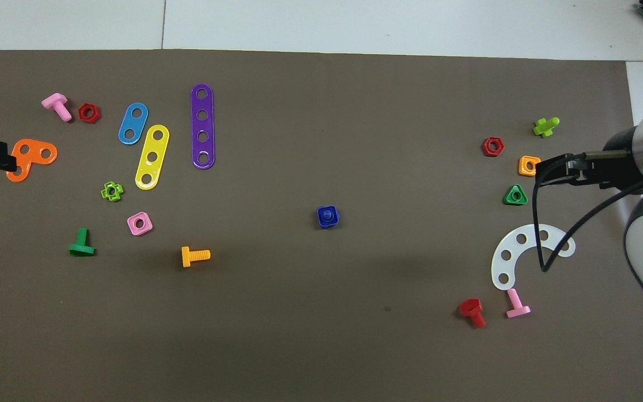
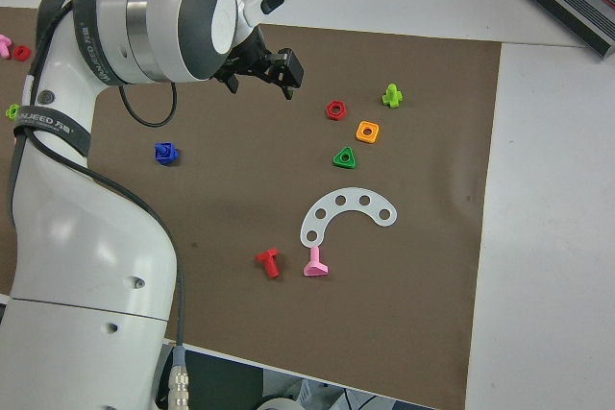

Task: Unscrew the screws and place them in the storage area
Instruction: 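Move the left gripper toward the blue nut on the bolt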

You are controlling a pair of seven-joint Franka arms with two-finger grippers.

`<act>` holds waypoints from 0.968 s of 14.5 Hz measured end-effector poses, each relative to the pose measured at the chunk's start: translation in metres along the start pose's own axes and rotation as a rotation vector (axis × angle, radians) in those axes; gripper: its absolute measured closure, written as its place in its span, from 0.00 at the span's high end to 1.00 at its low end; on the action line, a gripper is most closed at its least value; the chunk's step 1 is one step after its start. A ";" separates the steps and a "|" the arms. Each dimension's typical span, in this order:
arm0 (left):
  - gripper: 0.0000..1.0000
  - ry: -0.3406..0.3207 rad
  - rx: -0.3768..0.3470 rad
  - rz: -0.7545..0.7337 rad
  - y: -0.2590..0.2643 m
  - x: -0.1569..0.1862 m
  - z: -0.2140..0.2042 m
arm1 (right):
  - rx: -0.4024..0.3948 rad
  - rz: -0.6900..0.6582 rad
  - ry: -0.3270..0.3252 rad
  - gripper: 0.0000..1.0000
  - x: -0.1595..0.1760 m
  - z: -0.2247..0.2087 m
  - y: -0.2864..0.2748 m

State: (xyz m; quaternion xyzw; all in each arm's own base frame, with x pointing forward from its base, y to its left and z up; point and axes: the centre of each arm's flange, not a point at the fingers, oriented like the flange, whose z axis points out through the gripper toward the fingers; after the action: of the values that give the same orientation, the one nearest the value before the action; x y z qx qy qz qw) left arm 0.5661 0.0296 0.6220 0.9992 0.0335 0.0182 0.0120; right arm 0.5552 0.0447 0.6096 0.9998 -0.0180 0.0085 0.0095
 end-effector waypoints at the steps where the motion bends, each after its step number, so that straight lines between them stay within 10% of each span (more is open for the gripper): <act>1: 1.00 0.000 0.000 0.003 -0.001 0.000 0.000 | 0.000 0.000 0.000 1.00 0.000 0.000 0.000; 7: 0.92 -0.025 -0.013 0.074 0.036 -0.001 0.012 | 0.000 0.000 0.000 1.00 0.000 0.000 0.000; 14: 0.96 0.049 -0.063 0.104 0.294 -0.062 0.145 | 0.000 0.000 0.000 1.00 0.000 0.000 0.000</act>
State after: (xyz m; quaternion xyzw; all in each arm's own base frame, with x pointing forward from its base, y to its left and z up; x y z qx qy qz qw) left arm 0.5295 -0.2712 0.4829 0.9980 -0.0188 0.0442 0.0419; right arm 0.5552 0.0447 0.6096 0.9998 -0.0180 0.0085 0.0095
